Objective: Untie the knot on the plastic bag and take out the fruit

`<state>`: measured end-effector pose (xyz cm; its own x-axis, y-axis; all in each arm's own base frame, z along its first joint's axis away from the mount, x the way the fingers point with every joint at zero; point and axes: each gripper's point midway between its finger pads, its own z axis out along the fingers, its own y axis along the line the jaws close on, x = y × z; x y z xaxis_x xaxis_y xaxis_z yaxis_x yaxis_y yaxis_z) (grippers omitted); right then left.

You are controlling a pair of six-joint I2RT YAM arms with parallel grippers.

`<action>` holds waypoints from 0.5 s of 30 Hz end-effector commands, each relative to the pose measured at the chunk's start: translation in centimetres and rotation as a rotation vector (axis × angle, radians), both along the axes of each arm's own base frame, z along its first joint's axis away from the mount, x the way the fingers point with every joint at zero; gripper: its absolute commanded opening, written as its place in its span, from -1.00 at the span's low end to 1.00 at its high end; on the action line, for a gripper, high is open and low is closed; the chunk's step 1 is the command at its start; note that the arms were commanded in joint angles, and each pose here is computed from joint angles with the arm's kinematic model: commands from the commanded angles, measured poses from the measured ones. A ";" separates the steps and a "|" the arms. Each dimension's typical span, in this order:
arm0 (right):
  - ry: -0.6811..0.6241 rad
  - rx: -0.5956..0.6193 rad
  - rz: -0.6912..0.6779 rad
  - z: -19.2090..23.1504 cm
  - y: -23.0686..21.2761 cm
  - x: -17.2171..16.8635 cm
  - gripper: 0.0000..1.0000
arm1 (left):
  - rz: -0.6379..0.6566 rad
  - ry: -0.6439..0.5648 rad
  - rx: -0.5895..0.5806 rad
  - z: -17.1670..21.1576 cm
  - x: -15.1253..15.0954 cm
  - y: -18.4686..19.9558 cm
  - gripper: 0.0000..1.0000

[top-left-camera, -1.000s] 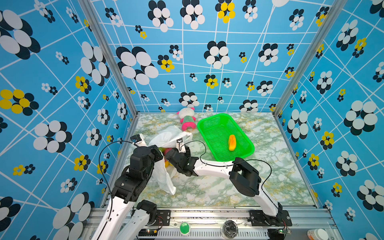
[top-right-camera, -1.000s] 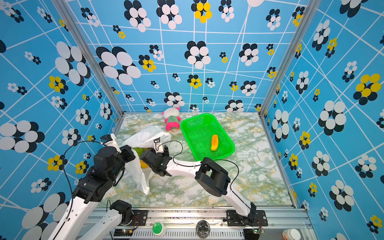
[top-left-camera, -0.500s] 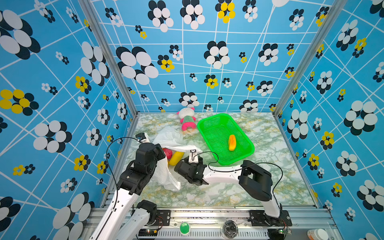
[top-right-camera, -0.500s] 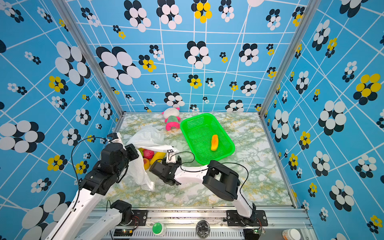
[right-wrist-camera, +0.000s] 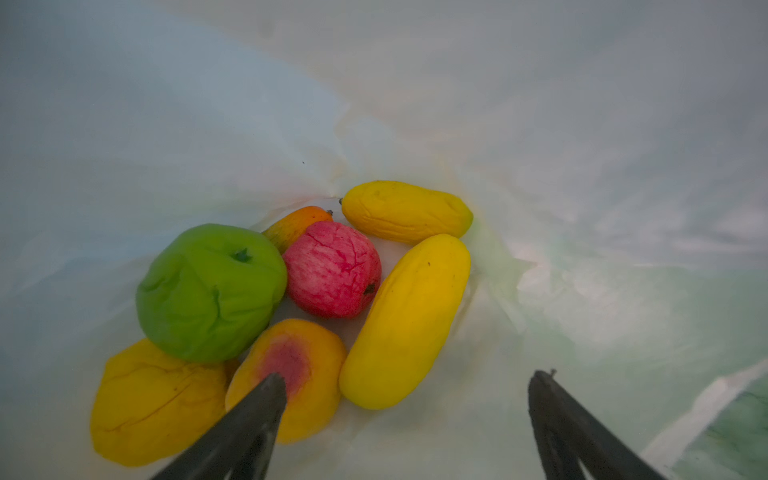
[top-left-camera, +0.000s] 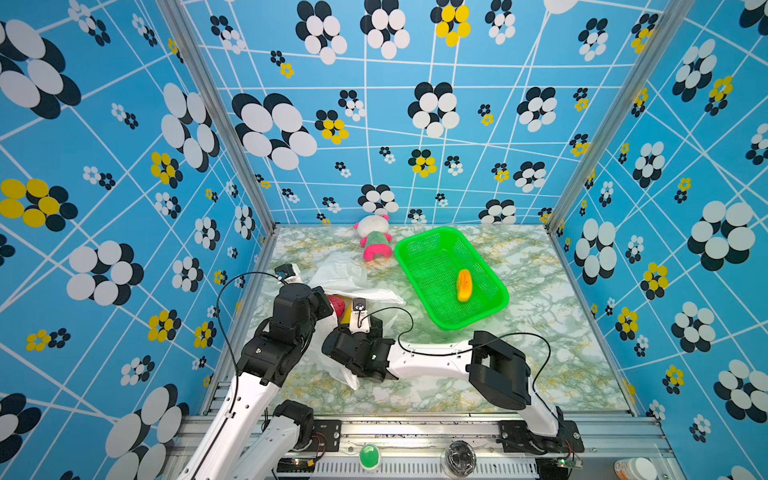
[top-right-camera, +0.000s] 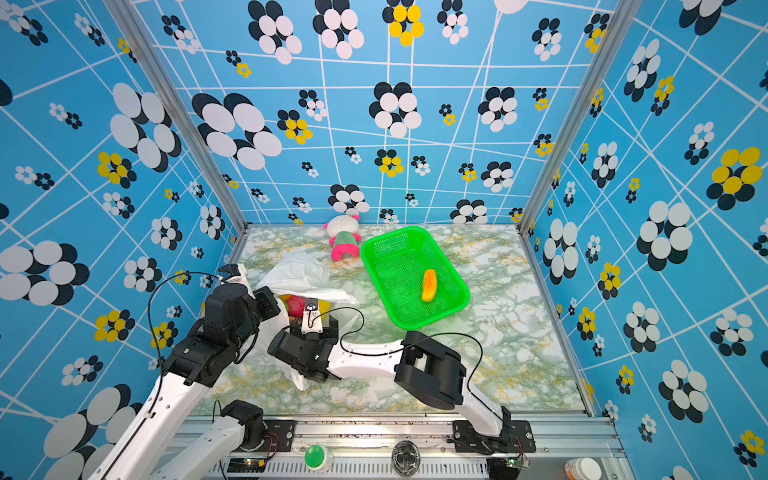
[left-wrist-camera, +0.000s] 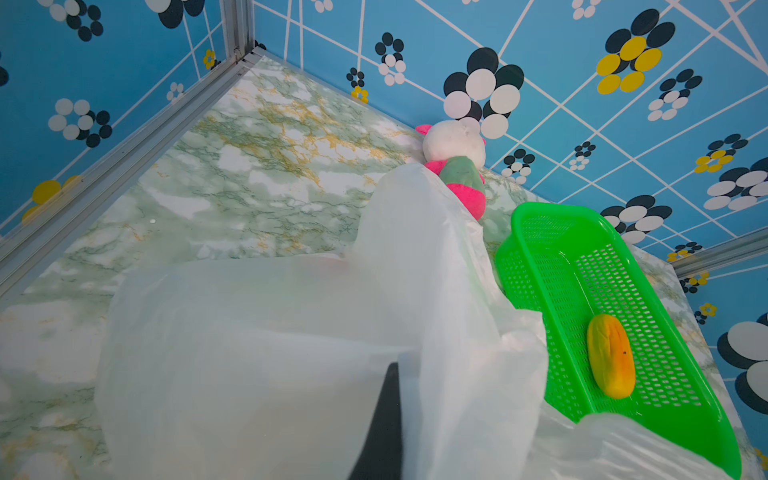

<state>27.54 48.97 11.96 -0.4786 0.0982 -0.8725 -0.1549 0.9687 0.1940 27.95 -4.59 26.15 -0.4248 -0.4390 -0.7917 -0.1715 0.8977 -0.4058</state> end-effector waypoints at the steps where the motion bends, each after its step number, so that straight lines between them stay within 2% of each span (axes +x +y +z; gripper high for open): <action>1: 0.111 0.032 -0.046 -3.3 -0.4 1.8 0.91 | 0.001 -0.031 -0.020 1.1 0.1 0.0 -1.00; 7: 0.249 0.109 -0.077 -7.6 -0.6 4.6 0.93 | 0.003 -0.033 -0.021 1.1 0.1 0.1 -1.00; 11: 0.237 0.079 -0.052 -8.0 0.3 5.3 0.93 | 0.001 -0.032 -0.024 1.1 0.1 0.1 -1.00; 15: 0.243 0.052 -0.056 -8.9 0.3 5.7 0.80 | 0.004 -0.029 -0.022 1.0 0.1 0.2 -1.00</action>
